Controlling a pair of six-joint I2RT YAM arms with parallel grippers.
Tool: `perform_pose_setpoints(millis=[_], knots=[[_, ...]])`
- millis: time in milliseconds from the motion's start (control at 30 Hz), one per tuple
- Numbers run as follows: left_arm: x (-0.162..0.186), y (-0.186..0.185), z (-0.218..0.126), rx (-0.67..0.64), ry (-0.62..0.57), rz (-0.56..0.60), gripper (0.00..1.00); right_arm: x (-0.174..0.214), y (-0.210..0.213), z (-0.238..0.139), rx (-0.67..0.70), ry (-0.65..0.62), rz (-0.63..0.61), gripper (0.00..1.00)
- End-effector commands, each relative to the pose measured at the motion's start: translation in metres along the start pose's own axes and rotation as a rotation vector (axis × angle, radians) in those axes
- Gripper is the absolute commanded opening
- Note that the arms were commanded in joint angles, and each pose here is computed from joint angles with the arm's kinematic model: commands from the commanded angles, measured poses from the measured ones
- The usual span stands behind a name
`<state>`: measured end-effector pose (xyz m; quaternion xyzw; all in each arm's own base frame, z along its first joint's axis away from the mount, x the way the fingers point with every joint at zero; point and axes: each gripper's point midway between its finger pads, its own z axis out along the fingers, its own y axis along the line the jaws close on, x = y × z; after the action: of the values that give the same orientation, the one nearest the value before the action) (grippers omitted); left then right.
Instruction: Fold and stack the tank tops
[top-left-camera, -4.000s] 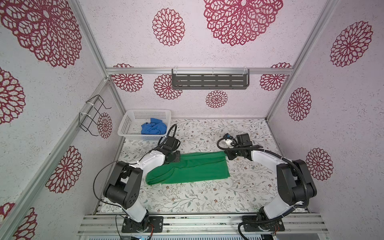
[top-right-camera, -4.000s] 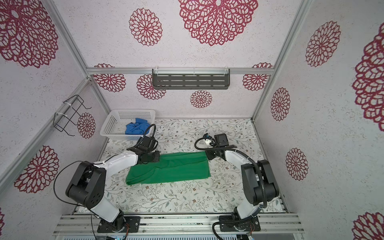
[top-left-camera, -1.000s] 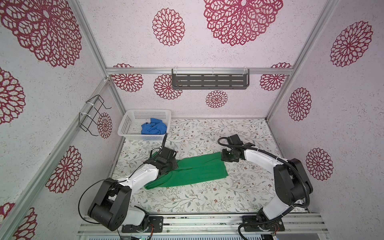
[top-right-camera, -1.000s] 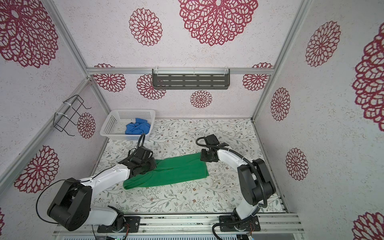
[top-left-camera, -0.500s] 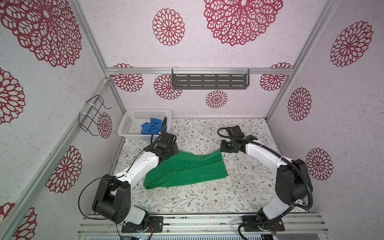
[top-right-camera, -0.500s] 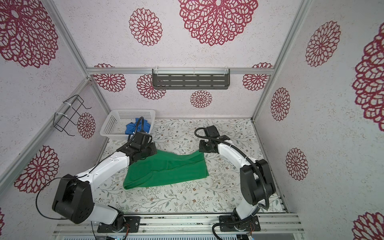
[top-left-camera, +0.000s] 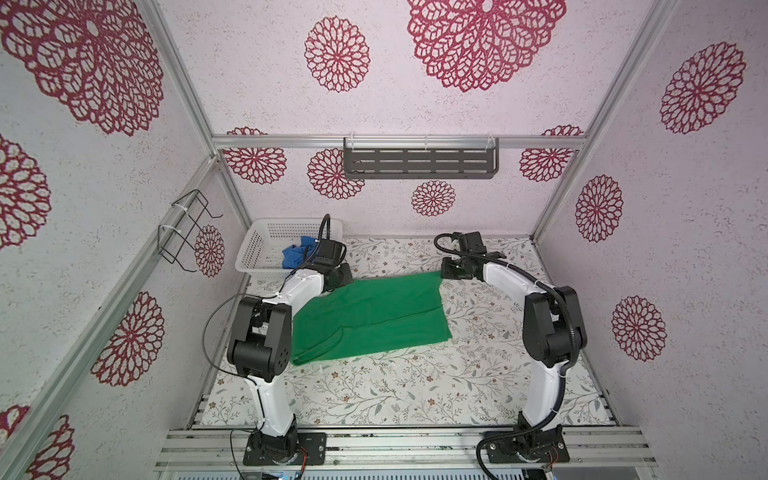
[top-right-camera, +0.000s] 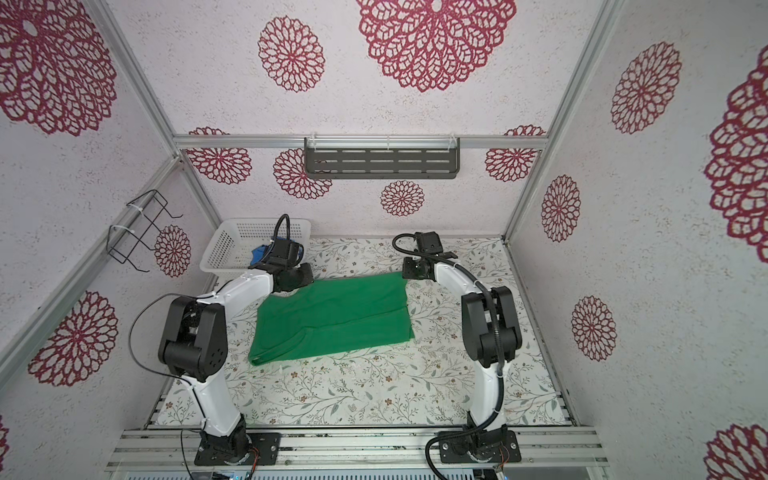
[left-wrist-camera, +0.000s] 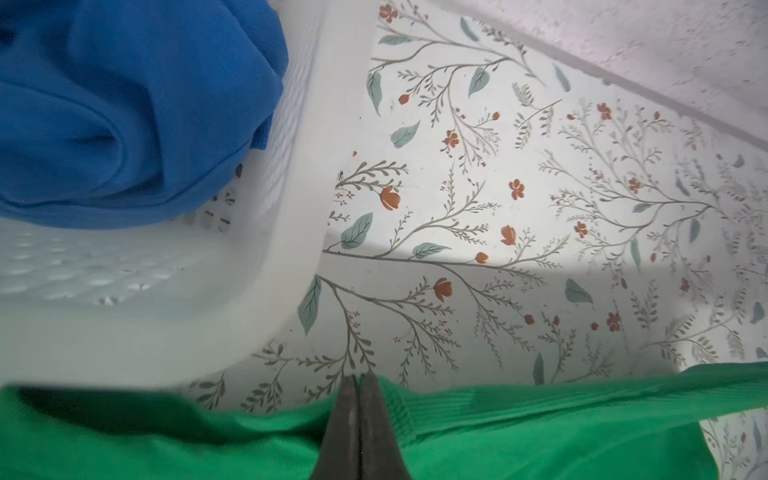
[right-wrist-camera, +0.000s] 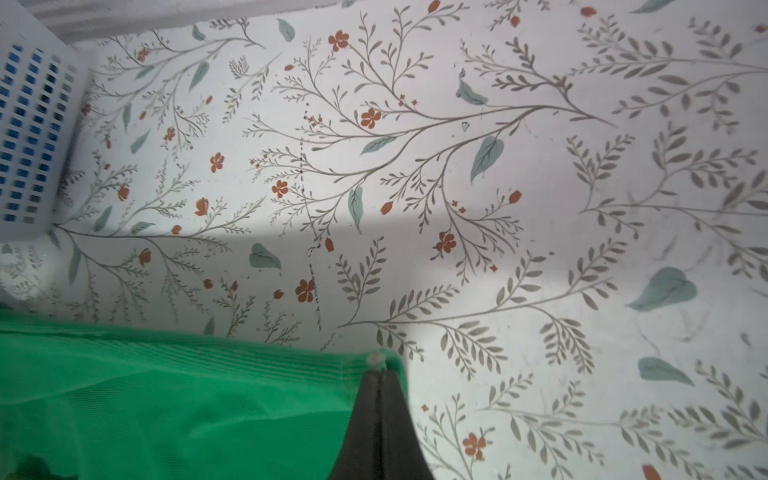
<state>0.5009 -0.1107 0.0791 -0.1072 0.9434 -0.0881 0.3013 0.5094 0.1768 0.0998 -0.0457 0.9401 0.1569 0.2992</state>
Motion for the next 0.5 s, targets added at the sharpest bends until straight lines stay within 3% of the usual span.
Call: perform_pose_setpoints(millis=[0,167,300,467], knots=[[-0.005,0.004,0.019,-0.001,0.003,0.029,0.0,-0.018,0.004,-0.001,-0.029,-0.047,-0.053,0.0],[-0.022,0.0,0.006,0.009,-0.064,0.024,0.0,-0.022,0.013,-0.014,-0.068,-0.086,-0.091,0.0],[-0.039,0.0,-0.032,0.009,-0.162,0.018,0.0,-0.017,0.017,-0.032,-0.079,-0.108,-0.135,0.0],[-0.026,0.008,-0.06,-0.016,-0.21,0.021,0.0,0.005,0.016,-0.049,-0.087,-0.105,-0.174,0.0]])
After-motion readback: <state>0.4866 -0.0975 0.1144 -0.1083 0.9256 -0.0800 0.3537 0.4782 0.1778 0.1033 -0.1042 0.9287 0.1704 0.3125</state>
